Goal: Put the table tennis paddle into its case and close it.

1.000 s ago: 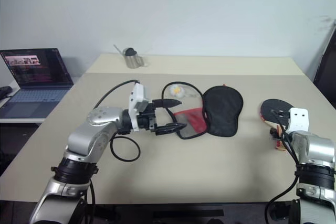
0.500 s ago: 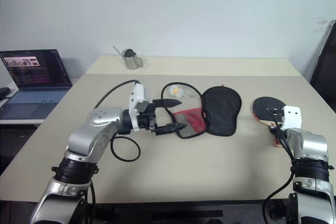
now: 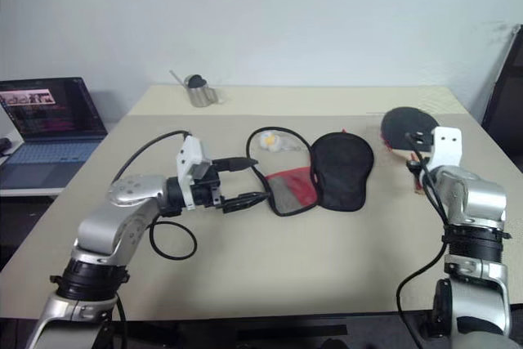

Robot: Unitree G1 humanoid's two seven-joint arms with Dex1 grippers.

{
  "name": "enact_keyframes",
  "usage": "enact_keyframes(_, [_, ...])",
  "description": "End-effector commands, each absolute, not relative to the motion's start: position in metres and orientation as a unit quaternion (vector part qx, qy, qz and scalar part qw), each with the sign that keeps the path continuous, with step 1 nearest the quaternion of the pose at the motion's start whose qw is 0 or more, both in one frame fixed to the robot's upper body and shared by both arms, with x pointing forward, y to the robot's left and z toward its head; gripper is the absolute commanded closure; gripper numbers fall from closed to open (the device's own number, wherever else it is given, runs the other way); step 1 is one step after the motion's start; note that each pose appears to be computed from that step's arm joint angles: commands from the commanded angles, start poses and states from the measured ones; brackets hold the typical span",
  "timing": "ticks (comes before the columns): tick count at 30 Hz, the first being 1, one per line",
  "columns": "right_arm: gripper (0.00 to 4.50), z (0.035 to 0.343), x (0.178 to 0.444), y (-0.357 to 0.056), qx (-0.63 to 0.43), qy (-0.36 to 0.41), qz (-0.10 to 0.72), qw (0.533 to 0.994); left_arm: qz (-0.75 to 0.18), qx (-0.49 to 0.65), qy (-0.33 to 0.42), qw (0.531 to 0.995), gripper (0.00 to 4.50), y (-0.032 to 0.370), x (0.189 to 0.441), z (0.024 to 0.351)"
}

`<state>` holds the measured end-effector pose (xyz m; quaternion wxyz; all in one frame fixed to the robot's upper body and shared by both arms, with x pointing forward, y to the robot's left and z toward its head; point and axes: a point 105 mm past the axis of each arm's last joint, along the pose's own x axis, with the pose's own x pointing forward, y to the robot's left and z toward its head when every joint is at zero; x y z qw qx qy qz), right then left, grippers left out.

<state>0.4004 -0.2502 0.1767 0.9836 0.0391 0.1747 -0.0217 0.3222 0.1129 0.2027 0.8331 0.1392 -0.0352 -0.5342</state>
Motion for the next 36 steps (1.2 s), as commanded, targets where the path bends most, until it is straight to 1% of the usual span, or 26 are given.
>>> enact_keyframes(1, [3.42,0.195,0.398,-0.21,0.047,0.155,0.025,0.986,-0.526,0.146,-0.062,0.836,0.0,0.116,0.315,0.218])
enact_keyframes(7, [3.42,0.181,0.398,-0.162,0.065,0.172,0.065,0.981,-0.519,0.147,-0.062,0.84,0.0,0.117,0.315,0.218])
enact_keyframes(16, [3.42,0.165,0.408,-0.135,0.062,0.18,0.079,0.978,-0.519,0.15,-0.062,0.839,0.0,0.115,0.315,0.217])
enact_keyframes(25, [3.42,0.152,0.419,-0.129,0.052,0.181,0.069,0.98,-0.518,0.149,-0.062,0.84,0.0,0.115,0.316,0.216])
enact_keyframes(36, [3.42,0.144,0.428,-0.137,0.028,0.177,0.043,0.983,-0.517,0.15,-0.06,0.841,0.0,0.116,0.315,0.215])
